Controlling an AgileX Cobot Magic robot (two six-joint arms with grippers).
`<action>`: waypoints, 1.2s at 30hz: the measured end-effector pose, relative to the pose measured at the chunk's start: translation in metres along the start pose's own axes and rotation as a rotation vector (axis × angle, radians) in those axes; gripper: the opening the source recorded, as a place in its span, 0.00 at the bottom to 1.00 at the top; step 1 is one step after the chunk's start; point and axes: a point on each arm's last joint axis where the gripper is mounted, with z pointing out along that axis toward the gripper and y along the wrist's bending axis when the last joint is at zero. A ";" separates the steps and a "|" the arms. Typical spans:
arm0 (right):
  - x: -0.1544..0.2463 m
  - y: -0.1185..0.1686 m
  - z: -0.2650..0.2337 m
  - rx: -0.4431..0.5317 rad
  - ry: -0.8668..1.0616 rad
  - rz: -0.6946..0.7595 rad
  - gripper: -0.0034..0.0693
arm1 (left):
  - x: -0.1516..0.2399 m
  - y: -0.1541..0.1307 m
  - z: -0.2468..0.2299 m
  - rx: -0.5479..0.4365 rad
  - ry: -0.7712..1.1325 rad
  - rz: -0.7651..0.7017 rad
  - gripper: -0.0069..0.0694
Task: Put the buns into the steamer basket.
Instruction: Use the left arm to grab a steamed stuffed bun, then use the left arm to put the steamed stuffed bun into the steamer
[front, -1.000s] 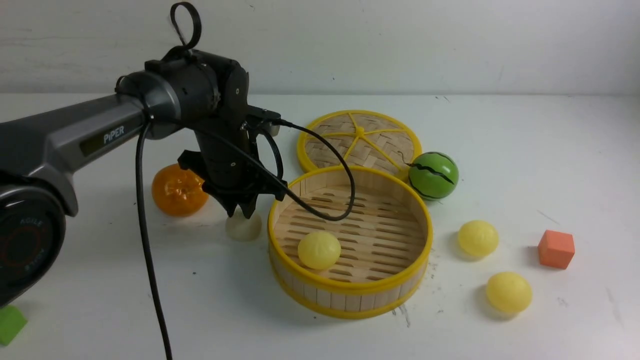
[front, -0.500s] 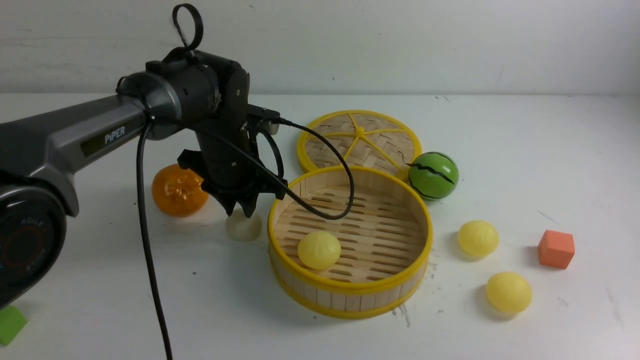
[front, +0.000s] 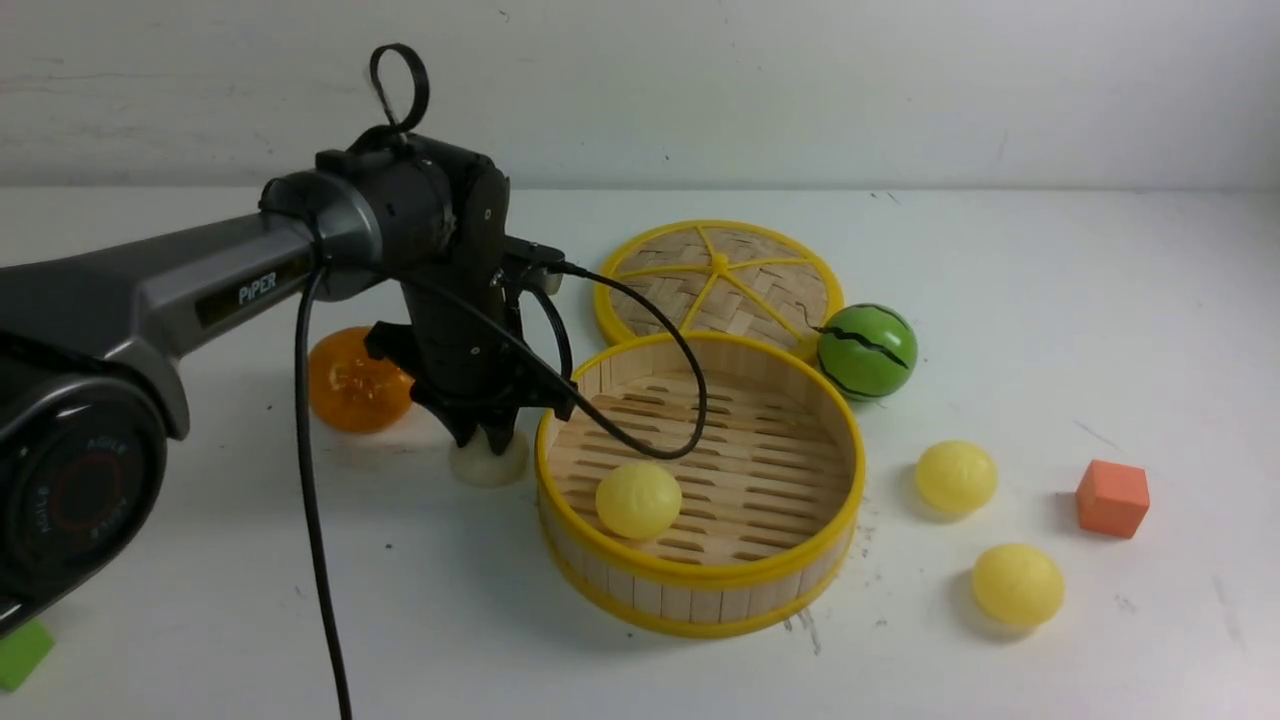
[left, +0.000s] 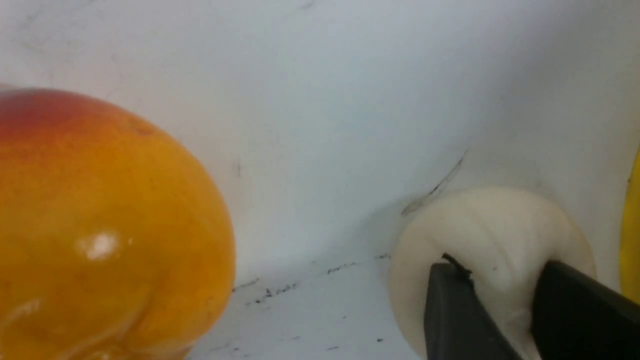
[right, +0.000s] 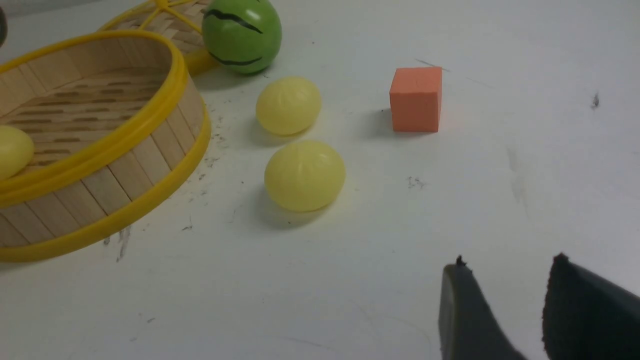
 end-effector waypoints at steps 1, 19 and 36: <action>0.000 0.000 0.000 0.000 0.000 0.000 0.38 | 0.000 0.000 0.000 0.000 0.001 0.000 0.32; 0.000 0.000 0.000 0.000 0.000 0.000 0.38 | 0.001 -0.046 -0.118 0.145 -0.157 0.075 0.08; 0.000 0.000 0.000 0.000 0.000 0.000 0.38 | -0.018 -0.068 -0.030 0.111 -0.205 0.129 0.42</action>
